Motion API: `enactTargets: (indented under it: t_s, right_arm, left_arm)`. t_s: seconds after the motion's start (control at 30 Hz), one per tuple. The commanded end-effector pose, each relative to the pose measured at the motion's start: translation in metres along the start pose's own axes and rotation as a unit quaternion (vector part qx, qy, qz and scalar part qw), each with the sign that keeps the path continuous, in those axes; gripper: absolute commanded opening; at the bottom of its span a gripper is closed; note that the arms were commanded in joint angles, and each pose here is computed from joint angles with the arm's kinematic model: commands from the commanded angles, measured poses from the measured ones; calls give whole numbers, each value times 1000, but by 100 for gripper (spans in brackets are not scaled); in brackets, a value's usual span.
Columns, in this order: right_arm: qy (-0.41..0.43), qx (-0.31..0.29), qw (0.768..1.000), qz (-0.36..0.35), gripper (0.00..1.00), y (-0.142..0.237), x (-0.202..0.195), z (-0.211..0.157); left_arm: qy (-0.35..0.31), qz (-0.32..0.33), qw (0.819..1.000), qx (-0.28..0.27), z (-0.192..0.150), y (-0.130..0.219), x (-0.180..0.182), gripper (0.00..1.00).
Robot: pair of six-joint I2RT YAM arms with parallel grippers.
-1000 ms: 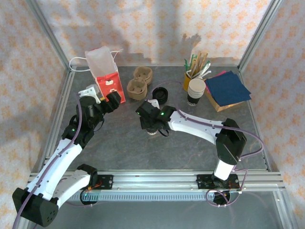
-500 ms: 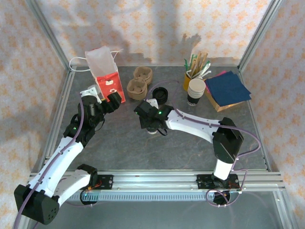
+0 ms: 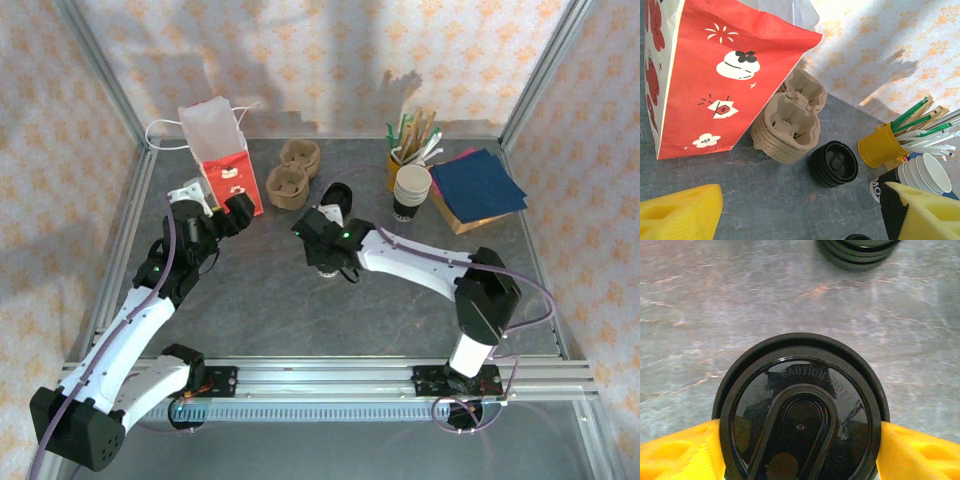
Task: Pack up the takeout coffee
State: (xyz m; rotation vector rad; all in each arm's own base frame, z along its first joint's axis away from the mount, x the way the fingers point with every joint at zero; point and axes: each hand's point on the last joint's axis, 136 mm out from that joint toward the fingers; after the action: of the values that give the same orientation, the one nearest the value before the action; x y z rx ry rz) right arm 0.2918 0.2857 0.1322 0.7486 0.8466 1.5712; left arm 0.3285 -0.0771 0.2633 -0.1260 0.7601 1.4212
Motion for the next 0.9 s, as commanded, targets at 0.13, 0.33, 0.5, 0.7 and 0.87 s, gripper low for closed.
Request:
enactTargets:
  t_s: [0.13,0.33,0.5,0.7,0.87]
  right_arm:
    - [-26,-2,995,-99,71,-4,-89,-1]
    - [-69,2,988,-139,71,-9,-147,-5]
    - [-124,-7,978,-171,72,-6,-195,-3]
    - [-190,-24,964,-182,72,-3,-241,3]
    - [-220,-32,955,-198,72,-3,-270,8]
  left_arm:
    - [-3,-2,1000,3,1,-1,1,84]
    - [-18,3,1000,-1,8,-1,-1,84]
    - [-18,3,1000,-3,10,-1,-2,84]
    - [-19,2,1000,-2,12,0,-4,84]
    - [-19,4,1000,-2,12,1,-3,84]
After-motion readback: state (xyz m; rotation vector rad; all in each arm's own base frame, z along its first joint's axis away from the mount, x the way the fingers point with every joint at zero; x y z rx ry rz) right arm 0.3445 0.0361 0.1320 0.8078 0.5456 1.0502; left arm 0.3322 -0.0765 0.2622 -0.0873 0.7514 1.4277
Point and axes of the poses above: each hand's point on the last joint's axis, 136 mm out from that joint toward the fingers, its own y axis back along the fingers, its own x axis along the line the jaws close on, z = x × y, and after that the axes turned 2 degrees about -y, right-handed
